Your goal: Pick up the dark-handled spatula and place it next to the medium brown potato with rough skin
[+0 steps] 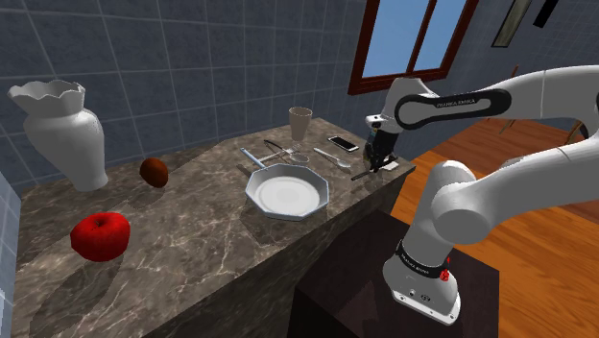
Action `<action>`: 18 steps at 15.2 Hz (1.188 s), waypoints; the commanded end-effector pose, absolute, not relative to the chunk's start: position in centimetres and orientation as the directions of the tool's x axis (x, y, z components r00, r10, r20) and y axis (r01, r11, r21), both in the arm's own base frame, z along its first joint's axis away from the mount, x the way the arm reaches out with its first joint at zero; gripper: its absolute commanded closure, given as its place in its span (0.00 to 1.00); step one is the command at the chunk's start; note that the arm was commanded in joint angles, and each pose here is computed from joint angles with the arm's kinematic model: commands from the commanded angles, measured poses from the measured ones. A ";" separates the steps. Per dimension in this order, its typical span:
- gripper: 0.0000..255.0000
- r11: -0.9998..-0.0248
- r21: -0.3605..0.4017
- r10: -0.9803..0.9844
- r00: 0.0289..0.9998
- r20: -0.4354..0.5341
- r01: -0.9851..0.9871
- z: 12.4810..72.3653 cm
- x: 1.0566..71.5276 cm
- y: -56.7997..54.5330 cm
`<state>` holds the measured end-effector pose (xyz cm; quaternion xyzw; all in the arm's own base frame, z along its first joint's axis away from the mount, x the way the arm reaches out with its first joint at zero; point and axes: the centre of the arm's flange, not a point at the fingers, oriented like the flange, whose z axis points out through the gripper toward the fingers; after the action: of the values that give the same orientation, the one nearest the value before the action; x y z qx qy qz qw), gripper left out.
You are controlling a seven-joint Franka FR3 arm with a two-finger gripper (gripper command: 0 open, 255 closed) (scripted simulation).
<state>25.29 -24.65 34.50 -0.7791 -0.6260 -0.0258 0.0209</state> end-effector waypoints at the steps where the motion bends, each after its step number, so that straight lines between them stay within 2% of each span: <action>1: 1.00 -0.215 0.000 0.974 0.215 0.066 0.977 35.4 25.3 -24.6; 18: 1.00 -0.215 0.000 0.974 0.215 0.066 0.977 44.4 25.3 -24.6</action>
<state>25.30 -24.75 43.80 -0.7792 -0.6260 -0.0257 0.0209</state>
